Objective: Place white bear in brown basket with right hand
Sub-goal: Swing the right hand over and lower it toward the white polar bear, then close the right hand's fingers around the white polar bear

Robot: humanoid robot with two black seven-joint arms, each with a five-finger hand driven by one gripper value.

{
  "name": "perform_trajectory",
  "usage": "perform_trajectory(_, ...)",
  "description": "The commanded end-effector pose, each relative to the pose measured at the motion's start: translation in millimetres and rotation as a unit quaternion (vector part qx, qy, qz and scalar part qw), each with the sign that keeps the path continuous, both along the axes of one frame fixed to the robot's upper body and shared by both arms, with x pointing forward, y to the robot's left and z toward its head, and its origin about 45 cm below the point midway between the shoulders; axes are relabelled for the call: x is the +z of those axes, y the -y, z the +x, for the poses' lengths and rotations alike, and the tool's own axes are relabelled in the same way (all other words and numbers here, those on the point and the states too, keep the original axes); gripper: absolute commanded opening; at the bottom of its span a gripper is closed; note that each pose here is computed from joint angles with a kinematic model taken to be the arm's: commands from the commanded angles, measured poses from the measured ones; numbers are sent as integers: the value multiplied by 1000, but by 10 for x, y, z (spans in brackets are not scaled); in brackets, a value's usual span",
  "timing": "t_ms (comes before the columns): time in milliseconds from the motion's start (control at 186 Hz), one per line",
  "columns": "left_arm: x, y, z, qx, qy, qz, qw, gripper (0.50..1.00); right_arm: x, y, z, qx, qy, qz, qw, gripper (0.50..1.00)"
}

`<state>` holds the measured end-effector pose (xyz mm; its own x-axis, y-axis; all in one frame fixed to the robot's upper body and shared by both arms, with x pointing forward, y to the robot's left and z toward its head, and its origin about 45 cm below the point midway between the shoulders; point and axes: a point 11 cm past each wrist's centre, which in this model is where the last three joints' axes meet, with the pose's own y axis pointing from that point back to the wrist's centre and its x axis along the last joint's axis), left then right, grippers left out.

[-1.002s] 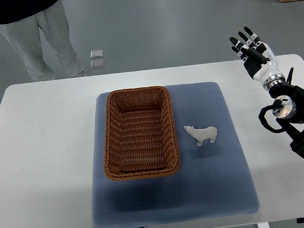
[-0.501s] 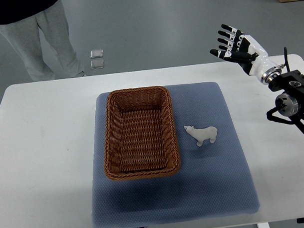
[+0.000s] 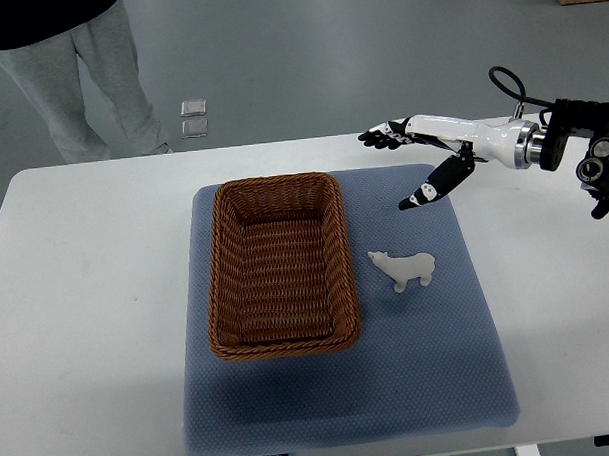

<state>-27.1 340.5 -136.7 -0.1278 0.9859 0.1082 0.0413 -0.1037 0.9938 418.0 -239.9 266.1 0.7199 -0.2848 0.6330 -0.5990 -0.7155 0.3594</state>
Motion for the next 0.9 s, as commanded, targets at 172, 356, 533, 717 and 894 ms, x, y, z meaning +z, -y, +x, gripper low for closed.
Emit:
perform_trajectory(172, 0, 1, 1, 0, 0, 0, 1000, 1000, -92, -199, -251, 102, -3, -116, 988, 921)
perform_trajectory(356, 0, 1, 1, 0, 0, 0, 1000, 1000, -260, -127, -225, 63, -18, -168, 984, 921)
perform_trajectory(533, 0, 1, 1, 0, 0, 0, 1000, 1000, -365, 0, -207, -1, -60, -174, 983, 917)
perform_trajectory(717, 0, 1, 1, 0, 0, 0, 1000, 1000, -454, 44, -256, -22, -88, -165, 982, 917)
perform_trajectory(894, 0, 1, 1, 0, 0, 0, 1000, 1000, -546, -85, -371, -2, -99, -158, 983, 917)
